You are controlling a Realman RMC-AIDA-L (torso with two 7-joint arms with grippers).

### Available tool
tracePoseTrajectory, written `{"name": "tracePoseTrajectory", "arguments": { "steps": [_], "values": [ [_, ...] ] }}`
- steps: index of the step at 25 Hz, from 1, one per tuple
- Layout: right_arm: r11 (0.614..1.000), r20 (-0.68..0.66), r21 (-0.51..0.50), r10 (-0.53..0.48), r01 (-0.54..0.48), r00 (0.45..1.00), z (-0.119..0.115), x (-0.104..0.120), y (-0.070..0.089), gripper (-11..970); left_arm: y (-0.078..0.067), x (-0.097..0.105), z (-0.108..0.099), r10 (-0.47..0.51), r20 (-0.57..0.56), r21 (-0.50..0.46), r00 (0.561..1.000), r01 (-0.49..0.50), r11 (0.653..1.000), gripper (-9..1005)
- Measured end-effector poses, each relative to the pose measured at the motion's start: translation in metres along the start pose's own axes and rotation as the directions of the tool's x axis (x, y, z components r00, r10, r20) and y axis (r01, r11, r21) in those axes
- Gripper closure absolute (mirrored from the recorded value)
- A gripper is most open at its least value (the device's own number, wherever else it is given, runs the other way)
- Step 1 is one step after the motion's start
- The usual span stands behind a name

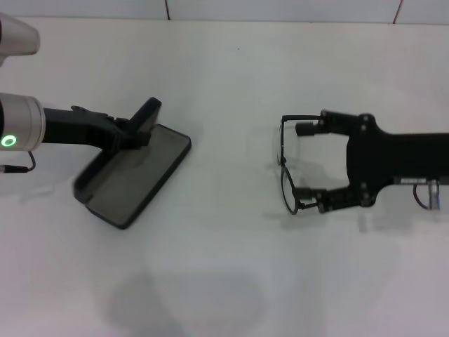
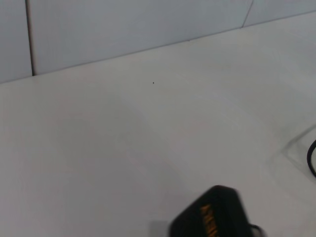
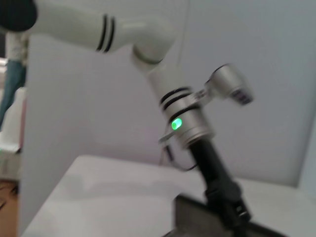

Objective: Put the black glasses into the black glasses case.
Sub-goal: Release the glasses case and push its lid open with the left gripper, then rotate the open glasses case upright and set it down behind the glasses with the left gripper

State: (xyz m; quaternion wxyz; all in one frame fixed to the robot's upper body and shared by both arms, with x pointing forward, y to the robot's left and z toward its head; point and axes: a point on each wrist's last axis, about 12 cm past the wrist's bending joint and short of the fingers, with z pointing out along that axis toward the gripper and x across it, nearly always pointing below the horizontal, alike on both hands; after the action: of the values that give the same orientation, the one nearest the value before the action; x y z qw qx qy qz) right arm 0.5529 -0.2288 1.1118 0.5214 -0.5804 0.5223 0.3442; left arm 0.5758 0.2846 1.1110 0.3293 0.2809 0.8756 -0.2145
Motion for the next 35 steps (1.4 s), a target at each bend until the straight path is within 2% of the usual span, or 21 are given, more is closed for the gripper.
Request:
{"name": "tracePoseTrajectory", "arguments": {
  "steps": [5,9,13,16,18,19,20,21,28,35],
  "values": [
    [0.995,-0.021,-0.095,-0.020,0.018,1.000,0.003,0.000,0.009,74,0.002,-0.002,0.001,0.020,-0.001,-0.016,1.000,-0.020,1.000,496],
    [0.988,0.017,-0.150,-0.038,0.040,0.999,0.002,-0.003,0.017,74,0.000,-0.013,0.003,0.084,0.012,-0.015,0.996,-0.084,0.996,632],
    [0.982,0.043,-0.176,-0.056,0.062,0.998,0.000,-0.004,0.023,74,-0.004,-0.032,0.009,0.204,0.034,-0.010,0.978,-0.204,0.979,737],
    [0.981,0.046,-0.180,-0.060,0.067,0.997,0.001,-0.003,0.025,75,-0.011,-0.051,0.023,0.288,0.049,0.015,0.956,-0.289,0.957,793],
    [0.982,0.047,-0.177,-0.058,0.066,0.997,0.000,-0.001,0.028,75,-0.018,-0.064,0.033,0.333,0.054,0.041,0.941,-0.335,0.941,788],
    [0.982,0.047,-0.175,-0.057,0.065,0.997,-0.001,0.001,0.030,75,-0.022,-0.070,0.039,0.369,0.053,0.055,0.928,-0.372,0.927,786],
    [0.984,0.050,-0.165,-0.063,0.070,0.997,-0.003,0.003,0.033,76,-0.029,-0.078,0.048,0.438,0.047,0.077,0.898,-0.441,0.894,783],
    [0.984,0.050,-0.165,-0.063,0.070,0.997,-0.003,0.003,0.033,76,-0.029,-0.078,0.048,0.438,0.047,0.077,0.898,-0.441,0.894,781],
    [0.988,0.063,-0.132,-0.070,0.078,0.996,-0.015,0.012,0.051,79,-0.062,-0.088,0.075,0.676,0.008,0.128,0.737,-0.671,0.730,764],
    [0.989,0.064,-0.125,-0.065,0.072,0.996,-0.019,0.015,0.055,82,-0.084,-0.089,0.085,0.782,0.009,0.186,0.623,-0.770,0.611,747]
  ]
}}
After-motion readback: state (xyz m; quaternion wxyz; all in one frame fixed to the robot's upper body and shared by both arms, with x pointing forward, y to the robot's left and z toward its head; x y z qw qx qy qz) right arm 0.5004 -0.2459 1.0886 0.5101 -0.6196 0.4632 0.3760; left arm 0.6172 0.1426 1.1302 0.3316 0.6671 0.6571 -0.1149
